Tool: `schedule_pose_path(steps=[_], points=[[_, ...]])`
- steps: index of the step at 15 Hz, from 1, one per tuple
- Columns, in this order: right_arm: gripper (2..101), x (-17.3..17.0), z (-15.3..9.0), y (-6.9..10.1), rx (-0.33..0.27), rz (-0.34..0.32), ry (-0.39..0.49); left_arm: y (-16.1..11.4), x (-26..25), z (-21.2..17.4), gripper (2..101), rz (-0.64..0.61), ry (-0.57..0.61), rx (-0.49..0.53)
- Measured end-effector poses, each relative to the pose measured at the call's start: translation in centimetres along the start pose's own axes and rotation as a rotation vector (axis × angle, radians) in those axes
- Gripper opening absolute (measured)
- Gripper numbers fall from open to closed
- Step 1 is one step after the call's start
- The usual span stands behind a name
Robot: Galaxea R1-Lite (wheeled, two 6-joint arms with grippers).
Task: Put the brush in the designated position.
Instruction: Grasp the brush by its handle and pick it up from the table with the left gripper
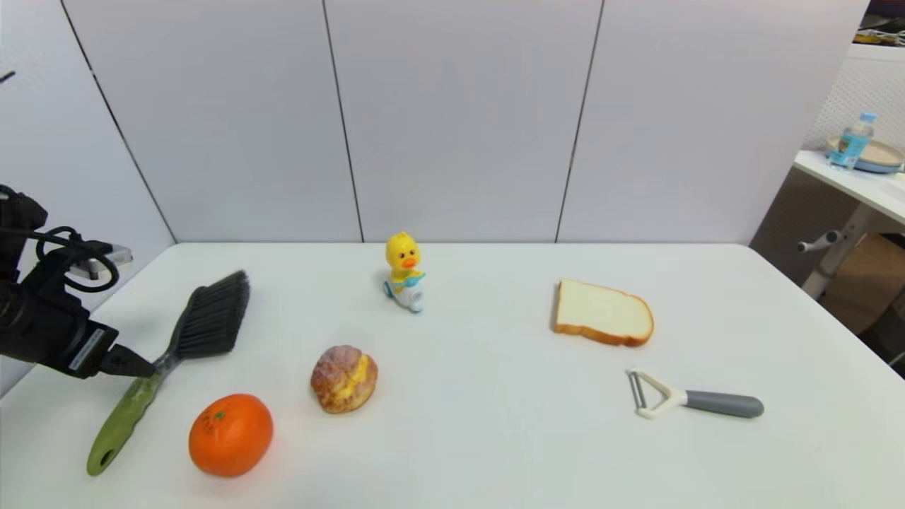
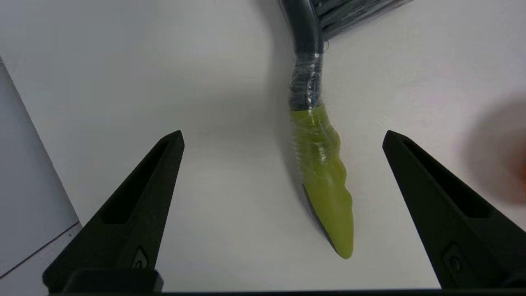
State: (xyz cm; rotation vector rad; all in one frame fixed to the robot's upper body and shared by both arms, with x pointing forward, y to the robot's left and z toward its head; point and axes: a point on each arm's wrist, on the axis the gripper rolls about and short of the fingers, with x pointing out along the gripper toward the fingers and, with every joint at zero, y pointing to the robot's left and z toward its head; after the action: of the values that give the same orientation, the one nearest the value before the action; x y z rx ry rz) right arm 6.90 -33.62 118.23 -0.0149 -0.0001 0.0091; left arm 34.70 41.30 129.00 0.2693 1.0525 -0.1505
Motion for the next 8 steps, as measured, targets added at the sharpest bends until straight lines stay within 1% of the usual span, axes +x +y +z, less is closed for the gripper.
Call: schedule_pose_path(steps=[3, 5, 8], points=[[97.3, 0.0, 0.0, 0.0, 0.0, -0.001, 0.0, -1.3, 1.1, -0.5, 97.9, 0.035, 0.006, -0.075], [97.3, 0.0, 0.0, 0.0, 0.0, 0.0, 0.0, -2.8, 1.4, -0.4, 97.9, 0.04, 0.026, -0.134], [97.3, 0.0, 0.0, 0.0, 0.0, 0.0, 0.0, -4.3, 1.4, 0.2, 97.9, 0.026, 0.024, -0.218]])
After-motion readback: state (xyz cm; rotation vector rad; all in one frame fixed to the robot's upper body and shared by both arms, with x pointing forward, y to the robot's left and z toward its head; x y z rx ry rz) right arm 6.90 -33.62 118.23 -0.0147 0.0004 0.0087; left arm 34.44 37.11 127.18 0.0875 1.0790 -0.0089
